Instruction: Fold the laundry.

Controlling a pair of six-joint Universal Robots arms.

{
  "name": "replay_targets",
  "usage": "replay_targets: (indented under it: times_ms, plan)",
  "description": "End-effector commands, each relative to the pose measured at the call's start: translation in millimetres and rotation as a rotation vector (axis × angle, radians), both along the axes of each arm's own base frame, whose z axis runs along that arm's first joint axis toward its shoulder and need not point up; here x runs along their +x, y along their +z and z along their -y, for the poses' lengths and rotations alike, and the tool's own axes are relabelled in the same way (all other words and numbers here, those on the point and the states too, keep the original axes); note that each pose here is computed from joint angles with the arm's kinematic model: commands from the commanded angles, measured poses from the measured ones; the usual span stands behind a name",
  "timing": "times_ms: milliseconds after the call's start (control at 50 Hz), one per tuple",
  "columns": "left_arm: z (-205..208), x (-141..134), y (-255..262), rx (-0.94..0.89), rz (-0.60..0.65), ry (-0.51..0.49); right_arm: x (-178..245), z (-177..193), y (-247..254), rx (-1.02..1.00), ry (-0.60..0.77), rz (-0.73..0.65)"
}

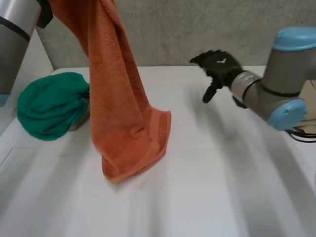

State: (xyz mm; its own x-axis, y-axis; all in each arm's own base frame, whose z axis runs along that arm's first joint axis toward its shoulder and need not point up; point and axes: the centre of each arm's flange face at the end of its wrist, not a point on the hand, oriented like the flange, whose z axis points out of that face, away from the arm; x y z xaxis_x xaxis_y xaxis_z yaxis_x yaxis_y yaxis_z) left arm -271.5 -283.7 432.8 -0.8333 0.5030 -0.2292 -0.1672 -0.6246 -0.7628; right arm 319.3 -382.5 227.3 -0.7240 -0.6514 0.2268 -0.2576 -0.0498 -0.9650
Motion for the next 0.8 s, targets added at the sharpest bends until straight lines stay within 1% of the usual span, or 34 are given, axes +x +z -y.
replay_targets:
  times_ms: [20, 200, 280, 340, 360, 420, 440, 500, 520, 580, 600, 640, 660, 680, 720, 740, 760, 780, 800]
  plan:
    - [-41, 9, 8, -0.034, 0.019, -0.041, 47, -14, -42, 0.036, 0.135, -0.006]
    - [-71, 17, 11, -0.067, 0.034, -0.067, 83, -47, -106, 0.133, 0.241, -0.051]
    - [-74, 19, 13, -0.073, 0.031, -0.065, 87, -42, -113, 0.119, 0.229, -0.047]
    - [-74, 20, 13, -0.075, 0.031, -0.061, 88, -34, -105, 0.081, 0.191, -0.030]
    - [-73, 20, 14, -0.076, 0.029, -0.059, 86, -27, -95, 0.059, 0.130, -0.009]
    - [-70, 23, 16, -0.078, 0.023, -0.041, 77, -16, -77, 0.045, 0.021, 0.028]
    - [-69, 24, 16, -0.078, 0.022, -0.037, 71, -12, -56, 0.027, -0.032, 0.063]
    - [-62, 30, 17, -0.078, 0.021, -0.007, 58, -5, -21, -0.010, -0.074, 0.112]
    - [-60, 33, 17, -0.078, 0.021, 0.002, 39, 5, 1, -0.033, -0.109, 0.125]
    - [-53, 41, 18, -0.074, 0.008, 0.046, 8, 16, 30, -0.055, -0.158, 0.135]
    - [-51, 43, 18, -0.072, 0.003, 0.061, -8, 15, 50, -0.065, -0.171, 0.134]
    - [-46, 49, 19, -0.065, -0.017, 0.100, -24, 11, 69, -0.079, -0.185, 0.123]
    - [-44, 51, 19, -0.063, -0.023, 0.114, -31, 7, 79, -0.089, -0.189, 0.114]
    - [-43, 53, 19, -0.061, -0.027, 0.126, -41, -3, 95, -0.111, -0.192, 0.078]
    - [-40, 57, 18, -0.052, -0.033, 0.149, -52, -12, 107, -0.139, -0.205, 0.021]
    - [-36, 62, 15, -0.037, -0.034, 0.173, -63, -22, 118, -0.164, -0.219, -0.046]
    - [-32, 66, 13, -0.025, -0.030, 0.191, -67, -26, 120, -0.166, -0.221, -0.082]
    - [-29, 69, 9, -0.007, -0.023, 0.206, -79, -39, 123, -0.163, -0.230, -0.180]
    - [-23, 74, 3, 0.031, -0.013, 0.228, -82, -43, 122, -0.156, -0.230, -0.213]
